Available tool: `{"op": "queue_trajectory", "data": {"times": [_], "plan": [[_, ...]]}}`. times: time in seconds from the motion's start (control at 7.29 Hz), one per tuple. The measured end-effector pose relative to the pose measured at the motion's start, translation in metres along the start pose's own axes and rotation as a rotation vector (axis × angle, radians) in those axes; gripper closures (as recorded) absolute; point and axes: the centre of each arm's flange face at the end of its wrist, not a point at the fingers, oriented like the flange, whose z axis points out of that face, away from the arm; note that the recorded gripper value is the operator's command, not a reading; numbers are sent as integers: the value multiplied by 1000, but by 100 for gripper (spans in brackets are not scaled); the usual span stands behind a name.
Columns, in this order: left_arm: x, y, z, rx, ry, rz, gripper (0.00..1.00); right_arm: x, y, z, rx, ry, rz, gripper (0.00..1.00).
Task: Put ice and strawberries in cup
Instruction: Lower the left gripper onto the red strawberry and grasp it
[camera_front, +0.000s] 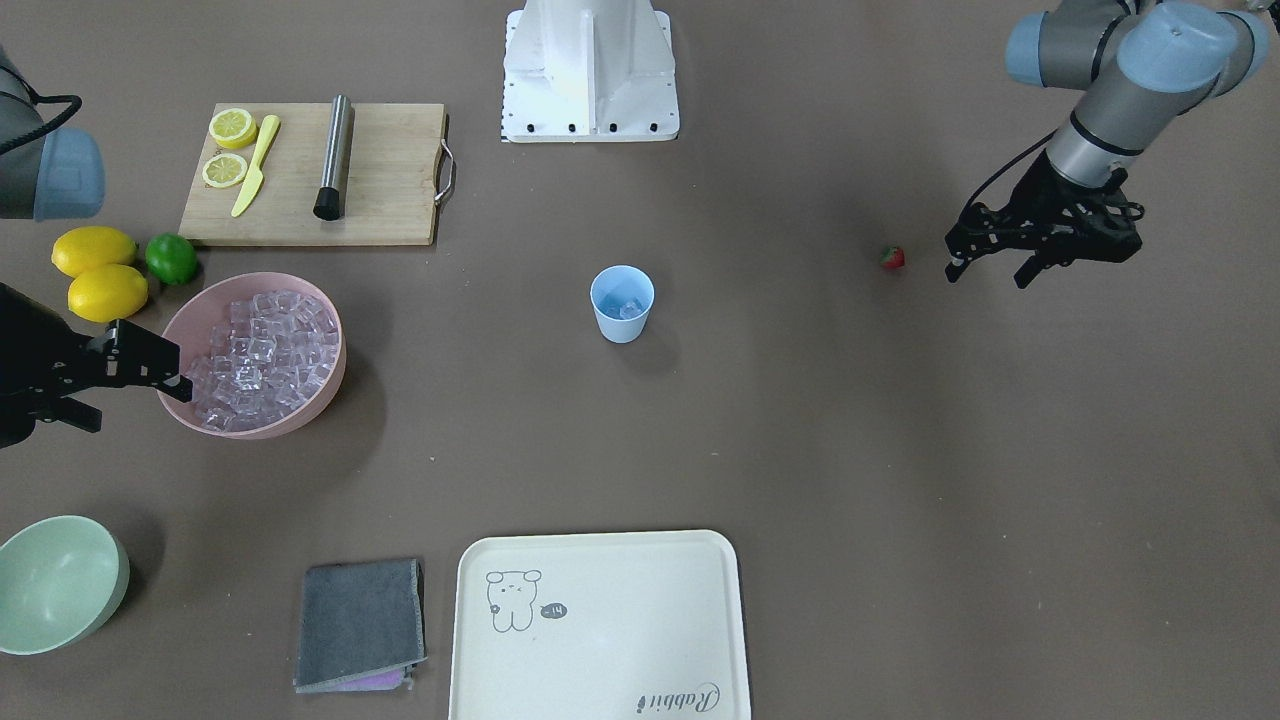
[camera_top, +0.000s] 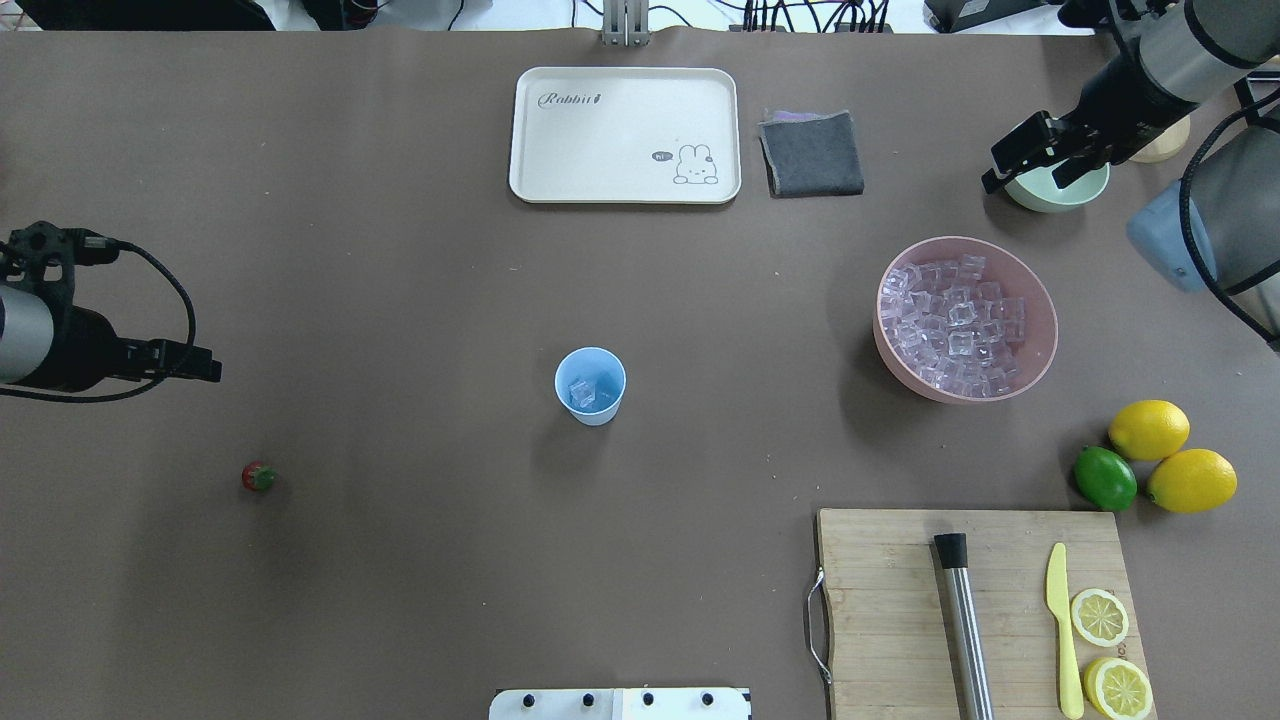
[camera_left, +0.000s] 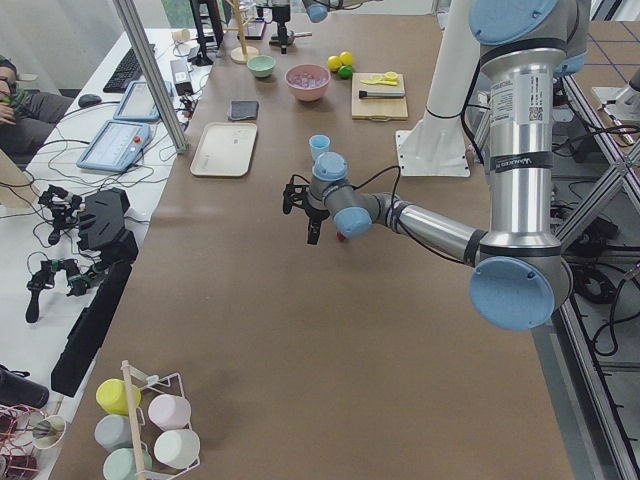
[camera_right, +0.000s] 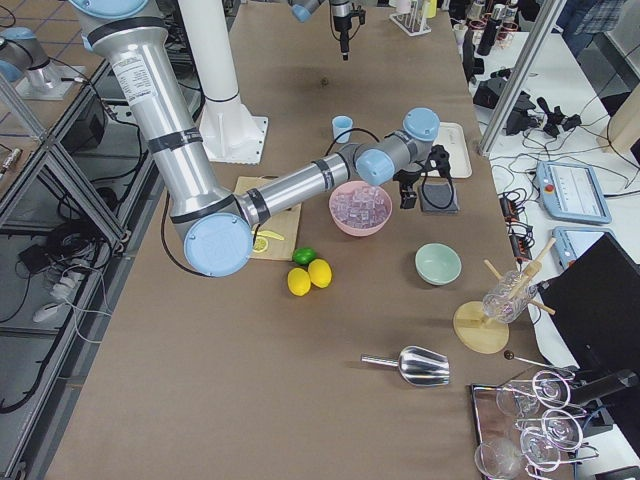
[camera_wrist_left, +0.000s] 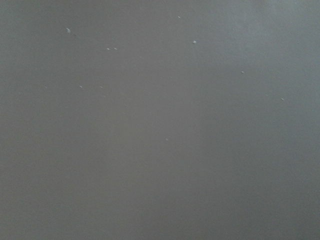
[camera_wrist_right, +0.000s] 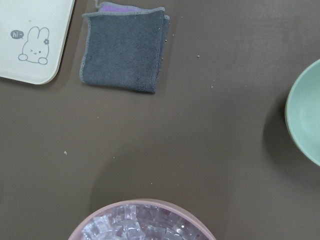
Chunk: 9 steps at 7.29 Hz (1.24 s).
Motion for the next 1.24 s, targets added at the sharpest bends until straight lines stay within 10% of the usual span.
{"op": "queue_trajectory", "data": {"times": [0.69,1.24], "plan": [[45,46,47,-18,-28,51,14,4,-1,1,-3,3,8,1],[55,65,62,-22,-44,83,57,6,-1,3,-4,7,12,1]]}}
